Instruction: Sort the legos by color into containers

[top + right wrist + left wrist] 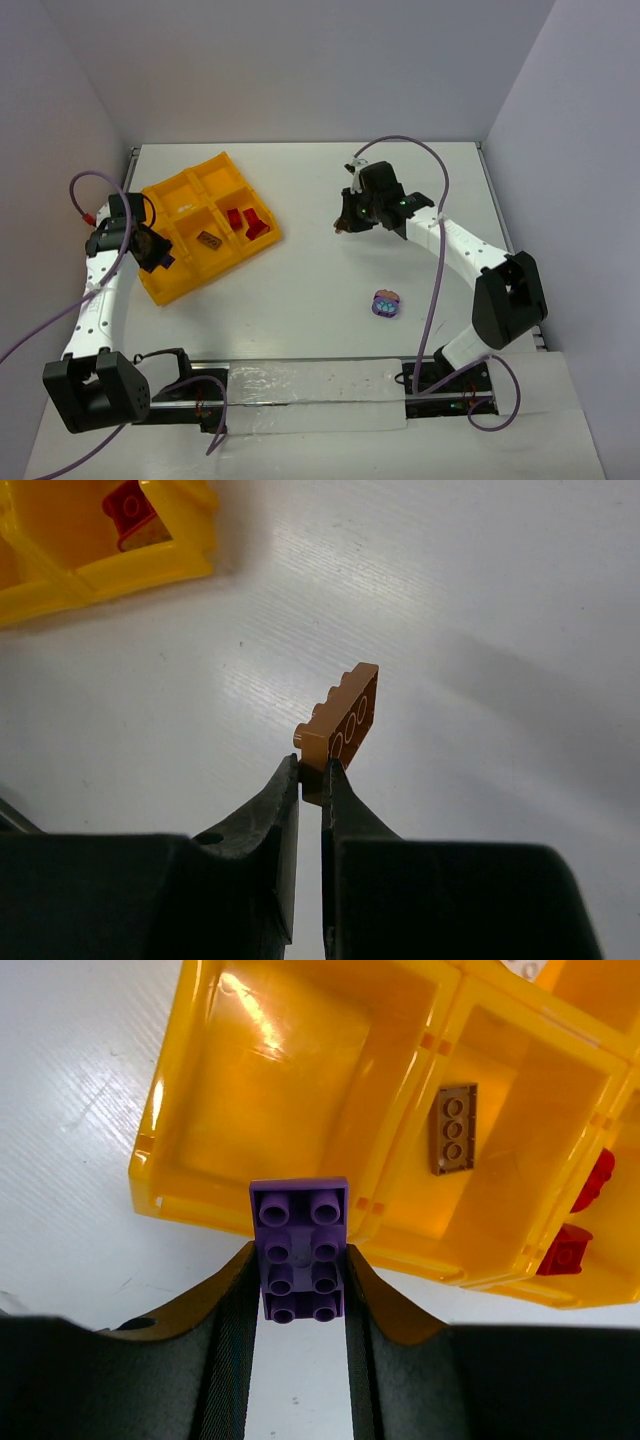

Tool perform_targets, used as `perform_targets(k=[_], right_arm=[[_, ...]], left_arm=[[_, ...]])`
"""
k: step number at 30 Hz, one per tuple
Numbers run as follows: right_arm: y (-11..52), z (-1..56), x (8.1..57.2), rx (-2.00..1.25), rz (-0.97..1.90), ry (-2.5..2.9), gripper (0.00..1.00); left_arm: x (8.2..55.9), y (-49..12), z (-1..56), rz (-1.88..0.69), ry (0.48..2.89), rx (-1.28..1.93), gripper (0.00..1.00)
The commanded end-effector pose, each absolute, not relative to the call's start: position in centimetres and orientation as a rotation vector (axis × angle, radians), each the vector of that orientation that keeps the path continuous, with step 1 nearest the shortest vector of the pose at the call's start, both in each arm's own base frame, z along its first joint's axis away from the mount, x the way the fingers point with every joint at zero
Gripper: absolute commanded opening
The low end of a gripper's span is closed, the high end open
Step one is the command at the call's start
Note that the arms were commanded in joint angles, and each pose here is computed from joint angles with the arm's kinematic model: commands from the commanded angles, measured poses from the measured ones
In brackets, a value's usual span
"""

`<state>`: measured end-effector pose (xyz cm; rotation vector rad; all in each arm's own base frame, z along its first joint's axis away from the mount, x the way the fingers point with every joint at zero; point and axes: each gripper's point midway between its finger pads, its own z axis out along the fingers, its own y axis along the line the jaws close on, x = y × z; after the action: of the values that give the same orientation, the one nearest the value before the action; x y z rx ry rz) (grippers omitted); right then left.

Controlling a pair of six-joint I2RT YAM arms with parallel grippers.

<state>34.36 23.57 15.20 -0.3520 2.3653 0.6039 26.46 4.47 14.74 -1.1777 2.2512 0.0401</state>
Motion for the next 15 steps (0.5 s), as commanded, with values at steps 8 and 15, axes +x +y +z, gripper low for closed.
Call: perform_targets(k=[8, 15], right_arm=[[22.8, 16.6, 34.3, -0.504, 0.475, 2.173, 0.00], [23.1, 16.1, 34.5, -0.532, 0.441, 2.175, 0.00]], left_arm=[[25.7, 6.3, 18.0, 0.132, 2.141, -1.224, 0.00], [25.2, 7.2, 17.6, 0.232, 2.196, -1.227, 0.00]])
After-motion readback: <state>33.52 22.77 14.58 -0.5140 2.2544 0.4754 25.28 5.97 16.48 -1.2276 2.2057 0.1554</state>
